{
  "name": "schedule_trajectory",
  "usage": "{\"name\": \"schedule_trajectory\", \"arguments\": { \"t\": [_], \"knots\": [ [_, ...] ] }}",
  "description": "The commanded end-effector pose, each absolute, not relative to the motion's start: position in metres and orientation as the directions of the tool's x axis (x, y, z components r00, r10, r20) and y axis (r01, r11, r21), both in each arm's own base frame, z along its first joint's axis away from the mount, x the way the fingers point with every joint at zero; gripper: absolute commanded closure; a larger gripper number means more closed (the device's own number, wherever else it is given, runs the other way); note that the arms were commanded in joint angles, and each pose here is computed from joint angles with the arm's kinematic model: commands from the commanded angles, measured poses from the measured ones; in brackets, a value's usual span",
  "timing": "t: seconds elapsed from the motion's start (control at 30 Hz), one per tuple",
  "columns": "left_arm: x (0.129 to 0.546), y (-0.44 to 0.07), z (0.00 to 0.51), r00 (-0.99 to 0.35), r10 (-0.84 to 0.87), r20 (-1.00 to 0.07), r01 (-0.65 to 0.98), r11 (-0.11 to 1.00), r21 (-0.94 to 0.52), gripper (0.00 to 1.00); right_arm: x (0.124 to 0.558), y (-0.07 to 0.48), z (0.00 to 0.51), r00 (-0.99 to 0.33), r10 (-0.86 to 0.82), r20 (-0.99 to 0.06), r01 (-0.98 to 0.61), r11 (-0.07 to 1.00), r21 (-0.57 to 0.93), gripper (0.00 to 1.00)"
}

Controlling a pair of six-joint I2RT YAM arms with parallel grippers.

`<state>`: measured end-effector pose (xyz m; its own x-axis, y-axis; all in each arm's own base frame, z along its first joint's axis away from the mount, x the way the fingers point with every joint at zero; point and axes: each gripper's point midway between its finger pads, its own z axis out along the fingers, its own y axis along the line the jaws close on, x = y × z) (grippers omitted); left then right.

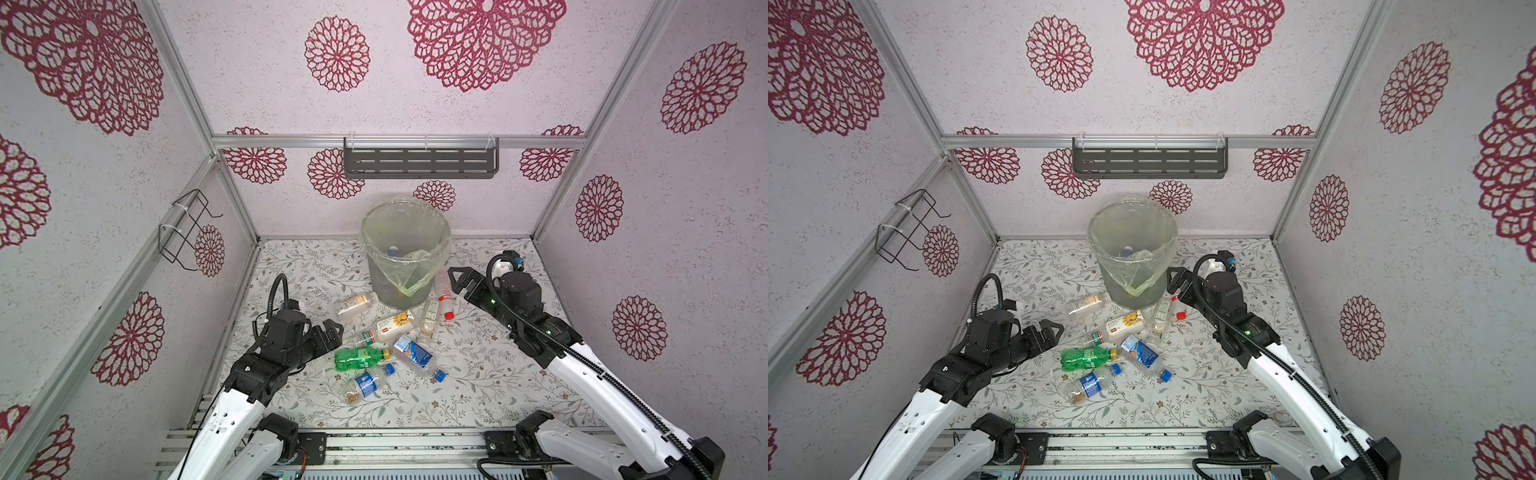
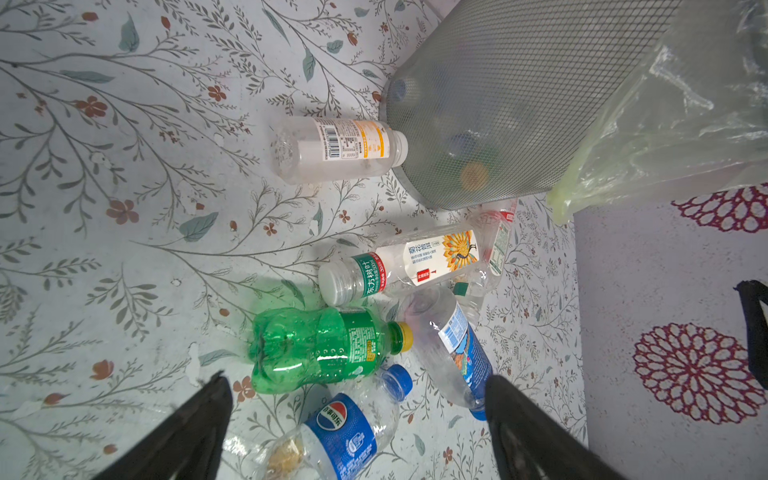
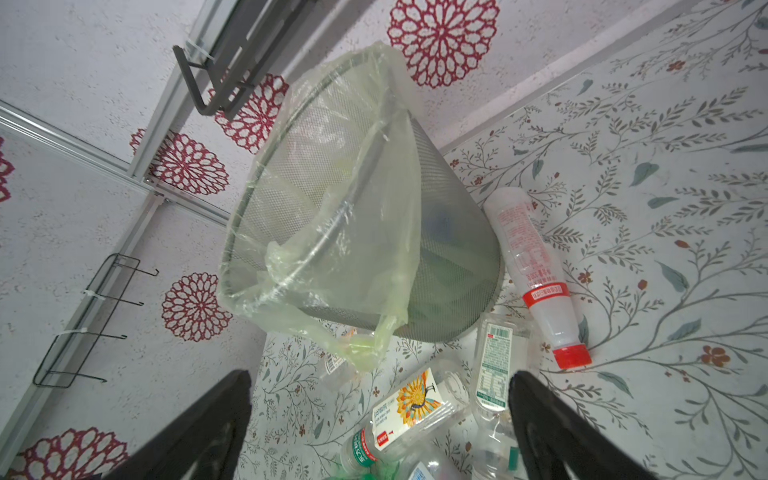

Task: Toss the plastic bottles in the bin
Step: 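Withdraw the right gripper from the bin while the left gripper moves toward the Pepsi bottle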

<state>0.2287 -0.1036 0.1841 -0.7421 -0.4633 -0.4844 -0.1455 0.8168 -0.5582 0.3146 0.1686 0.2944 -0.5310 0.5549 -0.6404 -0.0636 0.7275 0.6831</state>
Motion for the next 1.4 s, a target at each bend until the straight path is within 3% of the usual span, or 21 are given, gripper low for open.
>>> {"name": "schedule_trajectory", "arguments": {
  "t": [0.0, 0.53, 0.83, 1.37],
  "knots": [
    [0.231, -0.110, 0.186, -0.744, -0.472, -0.473, -0.125, 0.794, -0.595, 0.03, 0.309, 0.170, 0.287, -0.552, 0.537, -0.638, -0.078, 0.729, 0.680, 0.01],
    [0.219, -0.141, 0.174, -0.791, -0.376, -0.483, -0.015, 0.800, -0.599, 0.03, 0.281, 0.159, 0.222, -0.648, 0.467, -0.601, -0.021, 0.779, 0.627, 0.01],
    [0.200, -0.150, 0.163, -0.834, -0.249, -0.493, 0.030, 0.871, -0.491, 0.03, 0.273, 0.154, 0.200, -0.642, 0.454, -0.617, -0.034, 0.788, 0.615, 0.01],
    [0.170, -0.164, 0.127, -0.884, -0.138, -0.446, 0.077, 0.899, -0.431, 0.03, 0.276, 0.160, 0.200, -0.639, 0.454, -0.621, -0.063, 0.773, 0.631, 0.01]
  ]
}}
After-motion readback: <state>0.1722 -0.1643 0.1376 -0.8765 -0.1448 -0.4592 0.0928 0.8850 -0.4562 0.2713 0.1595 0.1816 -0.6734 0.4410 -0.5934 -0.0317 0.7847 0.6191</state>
